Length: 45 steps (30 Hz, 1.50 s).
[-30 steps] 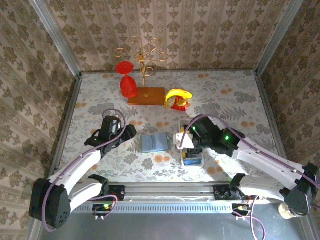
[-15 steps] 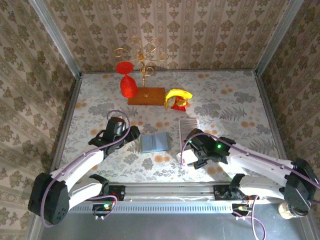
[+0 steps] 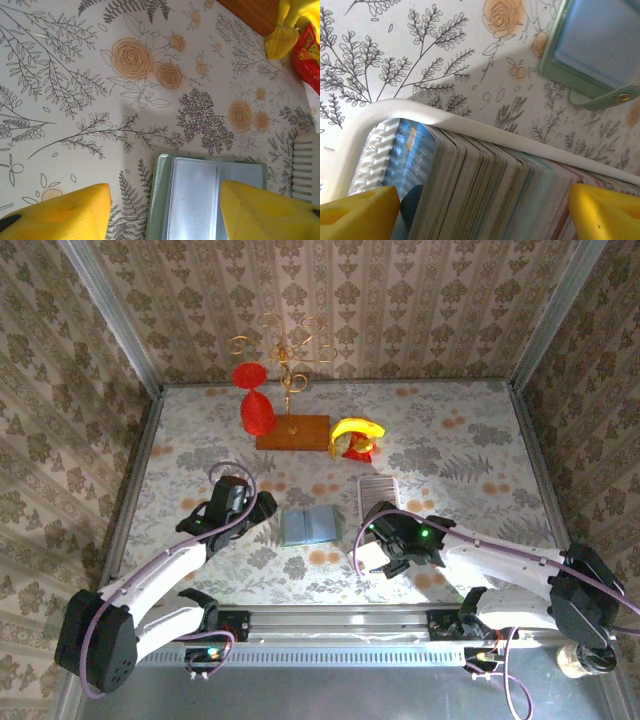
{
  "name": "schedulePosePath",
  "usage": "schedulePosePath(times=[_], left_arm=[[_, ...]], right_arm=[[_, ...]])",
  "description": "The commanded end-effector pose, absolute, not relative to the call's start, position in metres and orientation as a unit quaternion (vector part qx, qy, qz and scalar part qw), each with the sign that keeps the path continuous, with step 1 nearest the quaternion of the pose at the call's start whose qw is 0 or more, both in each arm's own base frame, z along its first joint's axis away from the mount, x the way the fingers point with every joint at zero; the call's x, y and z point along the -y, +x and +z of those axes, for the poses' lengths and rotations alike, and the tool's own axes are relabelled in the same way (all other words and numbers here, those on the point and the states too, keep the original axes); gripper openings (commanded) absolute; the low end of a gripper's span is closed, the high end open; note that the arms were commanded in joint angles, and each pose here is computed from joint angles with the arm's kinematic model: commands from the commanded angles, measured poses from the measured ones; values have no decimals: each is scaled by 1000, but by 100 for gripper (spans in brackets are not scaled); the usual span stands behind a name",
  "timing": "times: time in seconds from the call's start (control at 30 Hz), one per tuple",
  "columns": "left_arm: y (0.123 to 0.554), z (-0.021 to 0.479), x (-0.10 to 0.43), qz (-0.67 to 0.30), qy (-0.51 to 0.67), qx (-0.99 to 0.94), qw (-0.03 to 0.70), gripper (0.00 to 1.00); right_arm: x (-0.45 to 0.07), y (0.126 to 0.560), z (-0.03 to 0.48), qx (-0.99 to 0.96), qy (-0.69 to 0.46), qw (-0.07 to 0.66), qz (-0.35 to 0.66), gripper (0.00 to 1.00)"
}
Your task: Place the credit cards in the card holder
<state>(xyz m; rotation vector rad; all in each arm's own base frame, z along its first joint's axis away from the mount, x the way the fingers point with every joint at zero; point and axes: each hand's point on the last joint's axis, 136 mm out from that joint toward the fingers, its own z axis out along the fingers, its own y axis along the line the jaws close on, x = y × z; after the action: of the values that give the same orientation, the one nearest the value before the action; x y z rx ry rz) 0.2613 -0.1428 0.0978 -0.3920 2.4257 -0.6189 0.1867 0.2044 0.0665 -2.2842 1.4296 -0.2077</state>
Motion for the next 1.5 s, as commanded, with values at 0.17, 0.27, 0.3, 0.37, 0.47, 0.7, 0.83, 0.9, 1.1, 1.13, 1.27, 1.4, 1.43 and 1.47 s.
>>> schedulePosePath(times=[0.17, 0.27, 0.3, 0.37, 0.47, 0.7, 0.83, 0.9, 1.1, 1.13, 1.27, 1.4, 1.43, 1.47], left_arm=[[250, 99, 137, -233, -171, -912, 293, 60], [249, 102, 140, -245, -176, -907, 295, 60], [248, 103, 140, -247, -176, -905, 297, 60], [247, 102, 139, -244, -177, -906, 298, 59], [247, 102, 136, -237, -185, -906, 298, 59], [246, 103, 137, -241, -191, -902, 302, 59], [245, 106, 136, -246, -194, -899, 305, 59], [244, 107, 135, -246, -195, -898, 308, 59], [244, 107, 135, -245, -193, -898, 309, 59], [244, 106, 135, -245, -193, -899, 309, 59], [244, 105, 136, -245, -192, -900, 305, 59], [244, 103, 136, -244, -192, -901, 304, 59], [244, 102, 136, -244, -192, -901, 304, 59], [244, 101, 136, -243, -193, -901, 303, 59]], right_arm=[[-206, 192, 73, -516, -826, 208, -88, 74], [-201, 188, 79, -515, -828, 206, -88, 65], [-200, 187, 80, -513, -828, 207, -89, 63], [-197, 184, 81, -513, -830, 203, -87, 59], [-193, 180, 77, -515, -832, 190, -83, 49], [-190, 176, 77, -521, -832, 173, -76, 37], [-188, 174, 76, -526, -832, 161, -71, 32], [-190, 174, 77, -529, -830, 162, -69, 31], [-191, 176, 83, -530, -828, 169, -74, 29], [-191, 176, 84, -530, -827, 171, -73, 29], [-195, 176, 87, -530, -826, 180, -71, 27], [-196, 179, 92, -532, -822, 188, -78, 26], [-196, 179, 93, -533, -821, 190, -78, 25], [-197, 180, 95, -535, -819, 193, -78, 25]])
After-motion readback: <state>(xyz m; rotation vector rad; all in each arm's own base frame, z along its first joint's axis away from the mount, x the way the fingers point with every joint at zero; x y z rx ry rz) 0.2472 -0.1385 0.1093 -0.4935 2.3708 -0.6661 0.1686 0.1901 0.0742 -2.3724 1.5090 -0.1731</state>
